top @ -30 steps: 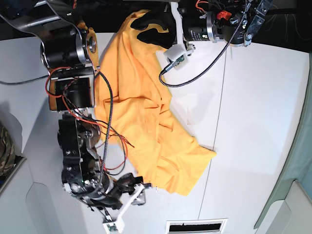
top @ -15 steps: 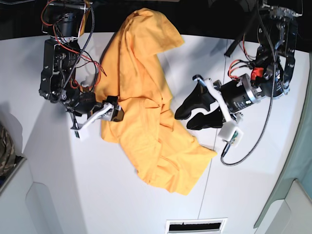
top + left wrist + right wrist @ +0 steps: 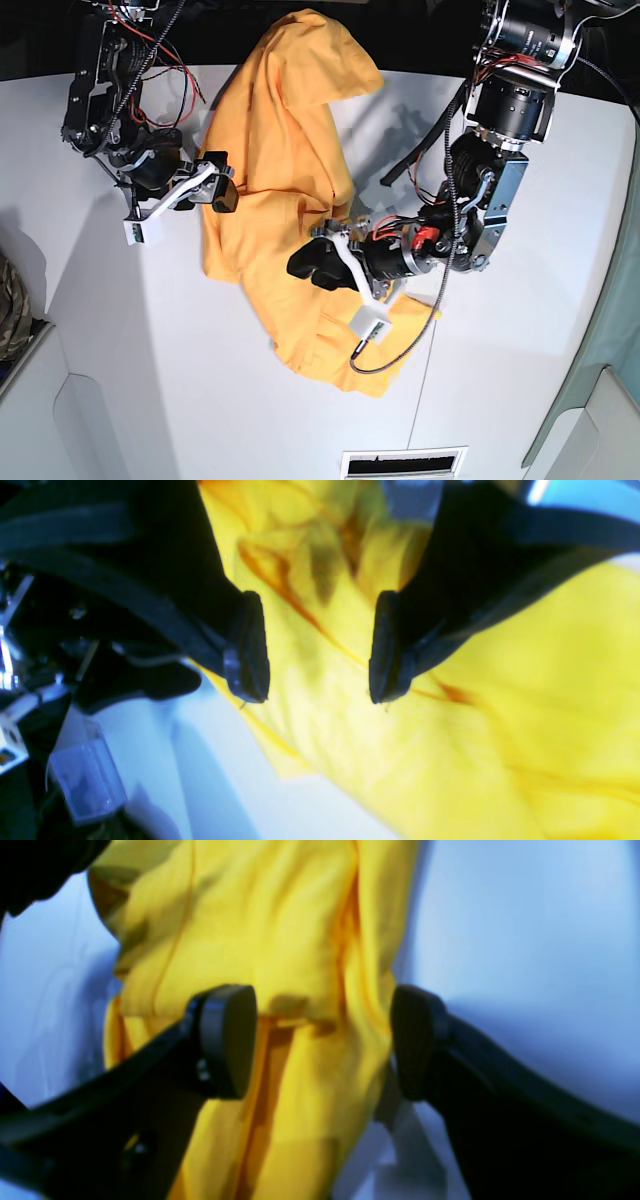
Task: Layout the t-shirt on the table in an organized manner, then fold the t-shirt properly
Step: 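Grasp the shirt hem with the left gripper while the right holds, then lift and stretch the shirt between both grippers, pulling apart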
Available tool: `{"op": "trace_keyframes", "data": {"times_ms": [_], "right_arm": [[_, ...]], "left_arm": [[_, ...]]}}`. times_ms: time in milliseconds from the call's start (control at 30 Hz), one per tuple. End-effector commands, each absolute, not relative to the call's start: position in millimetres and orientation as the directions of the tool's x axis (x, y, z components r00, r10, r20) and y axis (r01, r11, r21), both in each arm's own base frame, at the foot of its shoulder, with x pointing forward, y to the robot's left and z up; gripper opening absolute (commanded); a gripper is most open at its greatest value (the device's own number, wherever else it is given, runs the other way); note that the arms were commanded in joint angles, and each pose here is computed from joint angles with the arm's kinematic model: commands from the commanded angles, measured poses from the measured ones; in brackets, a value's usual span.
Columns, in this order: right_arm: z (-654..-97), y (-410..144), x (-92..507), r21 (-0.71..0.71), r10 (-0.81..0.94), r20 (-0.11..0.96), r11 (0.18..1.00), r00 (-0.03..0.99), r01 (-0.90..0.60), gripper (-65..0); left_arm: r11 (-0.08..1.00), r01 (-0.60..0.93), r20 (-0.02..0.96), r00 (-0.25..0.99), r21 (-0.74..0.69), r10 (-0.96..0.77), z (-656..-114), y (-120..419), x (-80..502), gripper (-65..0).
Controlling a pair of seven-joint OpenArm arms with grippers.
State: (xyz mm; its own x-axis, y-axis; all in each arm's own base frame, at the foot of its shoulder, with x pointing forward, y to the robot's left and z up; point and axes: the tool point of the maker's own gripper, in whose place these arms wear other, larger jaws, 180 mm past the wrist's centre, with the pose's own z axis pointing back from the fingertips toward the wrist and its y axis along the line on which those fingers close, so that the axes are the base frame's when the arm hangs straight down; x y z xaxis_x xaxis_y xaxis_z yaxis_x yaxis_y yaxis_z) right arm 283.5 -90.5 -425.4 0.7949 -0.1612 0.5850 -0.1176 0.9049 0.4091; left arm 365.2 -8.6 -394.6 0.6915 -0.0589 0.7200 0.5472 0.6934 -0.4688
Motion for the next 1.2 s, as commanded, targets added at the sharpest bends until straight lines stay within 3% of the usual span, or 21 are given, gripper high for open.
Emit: {"op": "trace_keyframes", "data": {"times_ms": [0,300,567,633,733,767,967,1167], "right_arm": [[-413.8,-90.2,293.9,0.407,-0.164,0.621,0.903,0.766,-0.137,-23.5],[-413.4,-91.0,294.8,0.402,-0.163,0.627,0.905,0.762,-0.137,-23.5],[-413.2,-91.1,295.2,0.402,-0.164,0.628,0.905,0.76,-0.137,-23.5],[-413.5,-91.1,294.8,0.402,-0.163,0.626,0.905,0.762,-0.136,-23.5],[-413.6,-91.2,294.8,0.401,-0.163,0.626,0.906,0.762,-0.137,-23.5],[-413.5,-91.2,294.8,0.401,-0.163,0.627,0.906,0.762,-0.137,-23.5],[-416.8,-97.1,292.2,0.392,-0.168,0.619,0.913,0.767,-0.116,-23.5],[-428.2,-102.6,275.8,0.391,-0.178,0.592,0.916,0.786,-0.088,-23.5]], "left_arm": [[0.684,0.567,0.749,0.661,-0.46,-0.045,-382.5,-13.5,375.4,-29.9],[0.699,0.539,0.712,0.699,-0.47,-0.061,-405.6,-11.3,367.6,-30.0],[0.567,0.662,0.714,0.677,-0.489,-0.175,-405.5,-54.0,334.7,-30.1],[0.559,0.673,0.716,0.672,-0.483,-0.191,-407.1,-57.8,331.2,-36.1],[0.566,0.674,0.721,0.667,-0.475,-0.189,-406.8,-55.8,333.6,-60.6],[0.569,0.67,0.724,0.666,-0.476,-0.18,-404.8,-54.3,336.5,-65.0],[0.586,0.656,0.777,0.626,-0.475,-0.072,-361.8,-37.3,366.9,-65.0],[0.589,0.711,0.844,0.529,-0.385,-0.086,-311.8,-10.7,377.4,-65.0]]}}
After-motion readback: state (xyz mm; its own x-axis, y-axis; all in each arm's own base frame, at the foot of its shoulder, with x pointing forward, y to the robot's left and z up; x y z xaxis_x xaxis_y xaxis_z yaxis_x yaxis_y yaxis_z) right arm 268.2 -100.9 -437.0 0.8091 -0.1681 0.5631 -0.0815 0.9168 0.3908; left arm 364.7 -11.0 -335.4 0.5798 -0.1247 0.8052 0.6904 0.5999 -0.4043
